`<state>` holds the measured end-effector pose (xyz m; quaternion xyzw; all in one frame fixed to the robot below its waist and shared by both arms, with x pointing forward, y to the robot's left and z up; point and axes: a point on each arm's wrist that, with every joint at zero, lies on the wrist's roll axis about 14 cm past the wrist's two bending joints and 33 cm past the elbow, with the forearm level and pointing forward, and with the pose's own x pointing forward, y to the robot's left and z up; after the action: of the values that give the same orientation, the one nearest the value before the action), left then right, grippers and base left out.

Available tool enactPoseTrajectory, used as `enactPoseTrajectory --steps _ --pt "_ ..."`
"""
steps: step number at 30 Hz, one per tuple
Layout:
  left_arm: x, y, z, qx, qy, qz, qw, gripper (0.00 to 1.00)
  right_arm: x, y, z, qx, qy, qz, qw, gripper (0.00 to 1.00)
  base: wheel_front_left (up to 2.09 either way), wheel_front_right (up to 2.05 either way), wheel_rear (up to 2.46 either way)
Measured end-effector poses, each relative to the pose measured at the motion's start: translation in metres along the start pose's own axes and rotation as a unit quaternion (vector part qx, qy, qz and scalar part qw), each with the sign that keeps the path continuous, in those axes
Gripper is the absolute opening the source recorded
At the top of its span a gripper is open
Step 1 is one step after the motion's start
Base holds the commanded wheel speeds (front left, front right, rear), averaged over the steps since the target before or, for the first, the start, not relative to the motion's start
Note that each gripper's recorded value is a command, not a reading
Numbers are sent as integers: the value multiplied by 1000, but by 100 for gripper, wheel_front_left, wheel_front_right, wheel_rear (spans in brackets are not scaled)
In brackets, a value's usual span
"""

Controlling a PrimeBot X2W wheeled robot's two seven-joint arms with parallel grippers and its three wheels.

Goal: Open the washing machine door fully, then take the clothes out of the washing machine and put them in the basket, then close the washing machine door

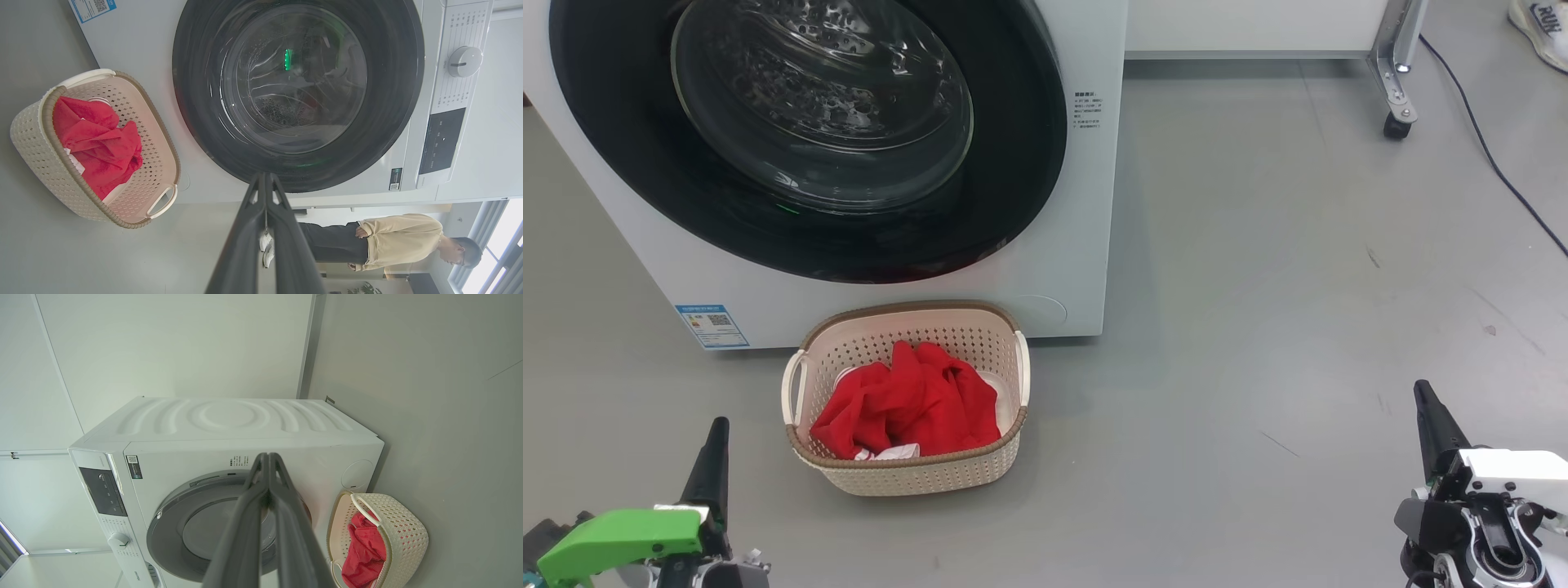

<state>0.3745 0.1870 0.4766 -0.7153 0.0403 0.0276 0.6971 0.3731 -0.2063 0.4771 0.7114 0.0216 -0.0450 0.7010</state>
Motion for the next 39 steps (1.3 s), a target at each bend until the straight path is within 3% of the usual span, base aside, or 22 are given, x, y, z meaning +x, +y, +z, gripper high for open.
enactPoseTrajectory --steps 39 --pt "0 0 0 0 2 0 1000 0 0 0 0 0 -1 0 1000 0 0 0 0"
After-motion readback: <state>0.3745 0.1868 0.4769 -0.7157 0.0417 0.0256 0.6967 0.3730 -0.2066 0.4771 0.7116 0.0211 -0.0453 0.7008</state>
